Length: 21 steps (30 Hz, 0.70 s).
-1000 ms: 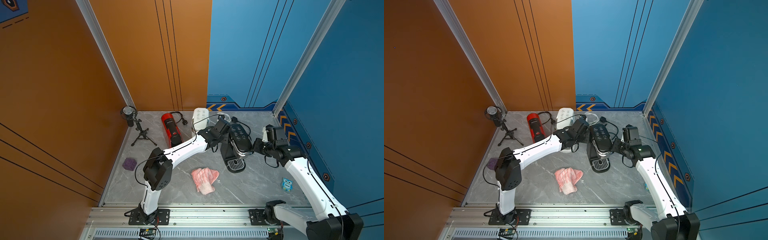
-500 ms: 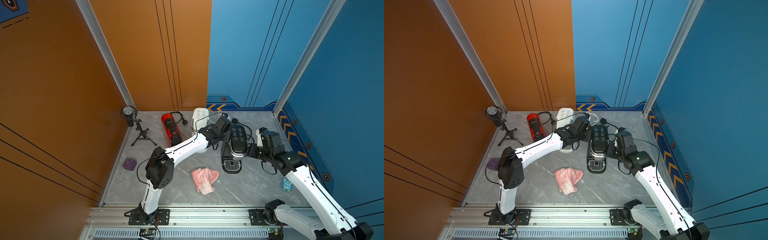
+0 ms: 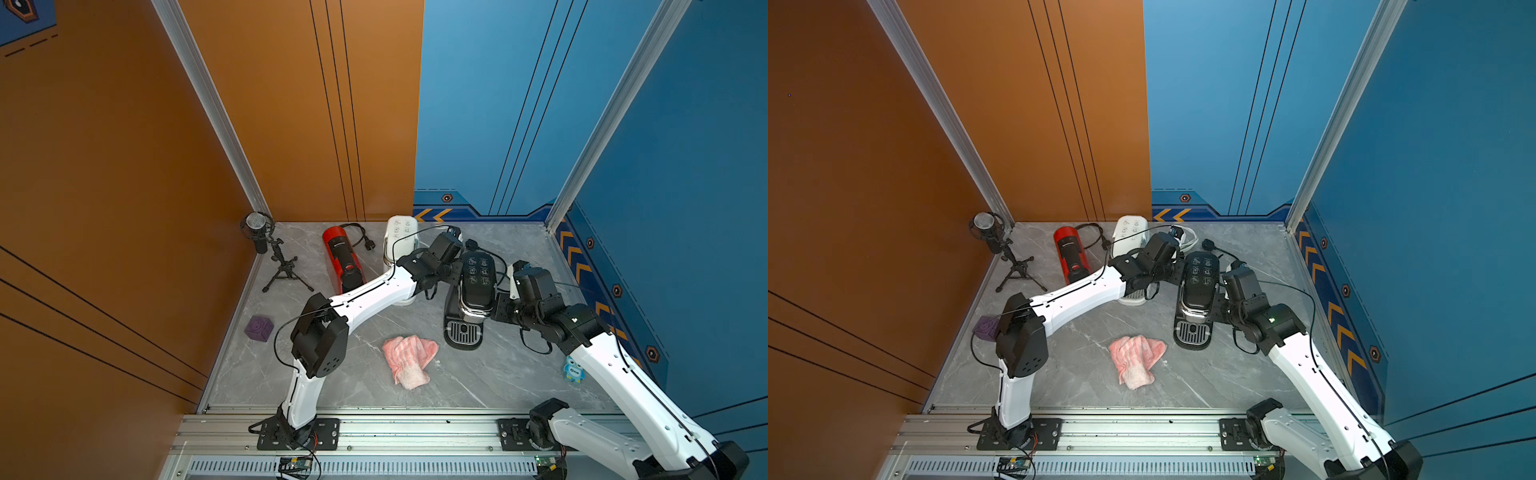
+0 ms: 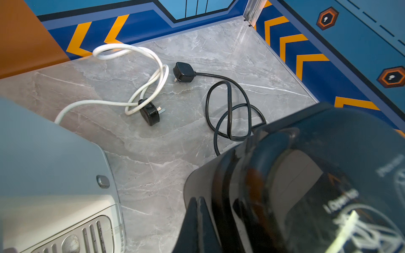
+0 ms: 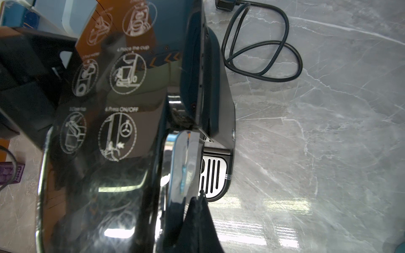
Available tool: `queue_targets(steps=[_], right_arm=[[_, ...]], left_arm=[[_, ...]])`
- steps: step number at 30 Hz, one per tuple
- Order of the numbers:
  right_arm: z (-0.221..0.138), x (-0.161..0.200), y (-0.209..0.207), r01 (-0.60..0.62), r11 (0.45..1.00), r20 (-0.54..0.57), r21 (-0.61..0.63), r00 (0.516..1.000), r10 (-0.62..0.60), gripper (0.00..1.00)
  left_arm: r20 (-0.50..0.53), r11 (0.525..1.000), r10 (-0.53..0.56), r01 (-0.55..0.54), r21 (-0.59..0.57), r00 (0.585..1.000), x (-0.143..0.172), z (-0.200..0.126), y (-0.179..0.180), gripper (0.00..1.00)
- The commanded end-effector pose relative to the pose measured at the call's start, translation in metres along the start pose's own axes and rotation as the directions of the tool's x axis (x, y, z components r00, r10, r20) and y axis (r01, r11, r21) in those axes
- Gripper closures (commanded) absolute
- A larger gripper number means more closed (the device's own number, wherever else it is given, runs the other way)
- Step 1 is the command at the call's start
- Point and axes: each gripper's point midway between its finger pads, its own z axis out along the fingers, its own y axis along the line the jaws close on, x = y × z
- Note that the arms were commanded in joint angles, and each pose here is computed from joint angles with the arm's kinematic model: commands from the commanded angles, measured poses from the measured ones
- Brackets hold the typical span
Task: Wipe the surface of a coffee machine
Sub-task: Move the coffee machine to the center of the board.
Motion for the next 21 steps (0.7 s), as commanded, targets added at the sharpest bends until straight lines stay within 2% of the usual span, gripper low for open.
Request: queue_targets(steps=[1, 8, 11, 15, 18, 21], right_arm=[[-0.008, 0.001, 0.020, 0.004, 0.996, -0.002, -0.090, 1.000, -0.004, 0.99], [-0.009, 0.004, 0.016, 0.001, 0.997, 0.004, -0.073, 1.000, 0.000, 0.99], [-0.009, 0.005, 0.017, 0.001, 0.997, -0.001, -0.074, 1.000, -0.001, 0.99], [-0.009, 0.005, 0.022, 0.001, 0.996, -0.001, -0.085, 1.000, -0.001, 0.99], [-0.013, 0.003, 0.026, 0.008, 0.996, 0.005, -0.084, 1.000, -0.007, 0.99], [-0.024, -0.003, 0.023, 0.009, 0.998, 0.022, -0.055, 1.000, -0.008, 0.96]], left_arm=[[-0.089, 0.995, 0.048, -0.040, 0.090, 0.995, 0.032, -0.002, -0.015, 0.91], [-0.101, 0.998, -0.020, 0.025, 0.050, 0.995, 0.041, -0.032, 0.019, 0.57], [-0.086, 0.998, -0.031, 0.036, 0.060, 0.996, 0.038, -0.049, 0.020, 0.54], [-0.058, 0.989, -0.027, 0.035, 0.143, 0.998, 0.032, -0.081, -0.002, 0.52], [-0.025, 0.979, -0.037, 0.042, 0.201, 0.999, 0.028, -0.113, -0.018, 0.52], [0.029, 0.979, -0.063, 0.056, 0.196, 0.998, 0.024, -0.149, -0.015, 0.50]])
